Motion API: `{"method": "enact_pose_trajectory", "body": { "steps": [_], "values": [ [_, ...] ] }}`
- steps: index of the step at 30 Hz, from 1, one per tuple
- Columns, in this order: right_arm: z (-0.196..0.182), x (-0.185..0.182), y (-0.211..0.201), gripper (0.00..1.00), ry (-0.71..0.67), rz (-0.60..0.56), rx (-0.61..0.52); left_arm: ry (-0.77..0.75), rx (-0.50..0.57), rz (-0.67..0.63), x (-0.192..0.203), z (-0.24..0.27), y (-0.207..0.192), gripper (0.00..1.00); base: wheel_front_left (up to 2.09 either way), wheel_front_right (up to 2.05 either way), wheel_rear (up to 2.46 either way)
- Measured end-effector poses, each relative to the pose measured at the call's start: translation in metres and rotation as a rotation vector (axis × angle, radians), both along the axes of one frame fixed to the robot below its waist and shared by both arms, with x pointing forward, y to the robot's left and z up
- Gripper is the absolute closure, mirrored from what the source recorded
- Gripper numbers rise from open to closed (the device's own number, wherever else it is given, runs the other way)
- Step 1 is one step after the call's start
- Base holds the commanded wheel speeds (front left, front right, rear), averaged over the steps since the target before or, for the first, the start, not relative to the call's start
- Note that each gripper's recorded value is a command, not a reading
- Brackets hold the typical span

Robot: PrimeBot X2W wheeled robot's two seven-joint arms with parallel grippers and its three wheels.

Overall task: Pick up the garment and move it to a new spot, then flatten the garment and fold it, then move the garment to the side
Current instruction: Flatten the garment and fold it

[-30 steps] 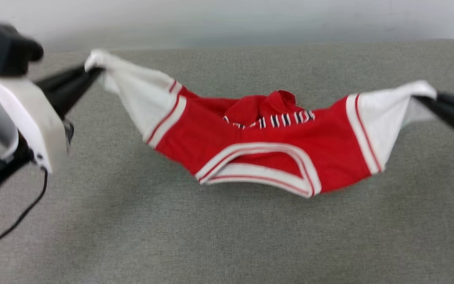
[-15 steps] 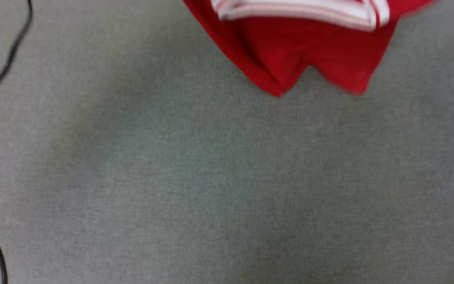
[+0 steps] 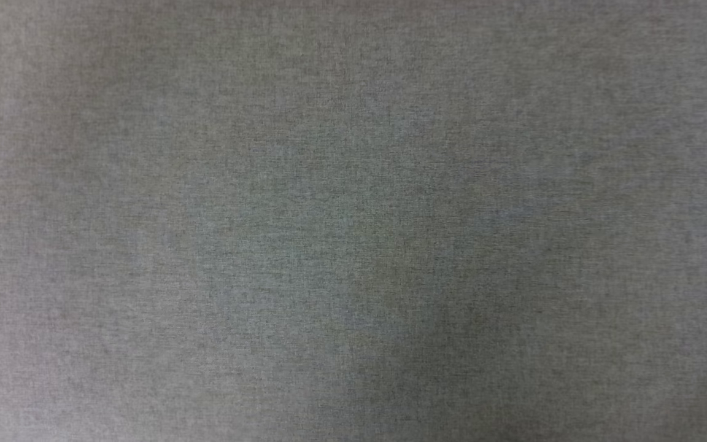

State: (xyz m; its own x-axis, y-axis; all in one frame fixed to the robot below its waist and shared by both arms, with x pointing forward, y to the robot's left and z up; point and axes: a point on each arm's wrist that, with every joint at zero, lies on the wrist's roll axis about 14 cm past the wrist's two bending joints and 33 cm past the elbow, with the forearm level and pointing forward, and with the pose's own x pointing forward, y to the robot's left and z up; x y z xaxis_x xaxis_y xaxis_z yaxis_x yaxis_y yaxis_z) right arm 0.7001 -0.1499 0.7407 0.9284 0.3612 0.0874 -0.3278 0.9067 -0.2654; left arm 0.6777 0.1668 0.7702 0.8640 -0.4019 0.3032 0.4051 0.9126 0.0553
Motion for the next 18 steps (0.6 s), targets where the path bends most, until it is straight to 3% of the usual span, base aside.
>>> {"method": "enact_pose_trajectory", "body": {
  "steps": [7,13,14,18],
  "values": [
    [-0.017,0.009,0.011,1.00,0.004,0.017,0.013,0.034,0.011,0.039,0.006,-0.020,0.014,1.00,0.00,0.00,0.00],
    [-0.085,-0.005,0.017,1.00,0.135,0.041,-0.023,0.154,0.031,0.050,-0.006,-0.080,0.021,1.00,0.00,0.00,0.00],
    [-0.115,-0.022,0.020,1.00,0.196,0.067,-0.026,0.199,0.039,0.061,-0.020,-0.108,0.029,1.00,0.00,0.00,0.00],
    [-0.143,-0.049,0.021,1.00,0.251,0.092,-0.017,0.249,0.008,0.070,-0.048,-0.141,0.037,1.00,0.00,0.00,0.00]
  ]
}}
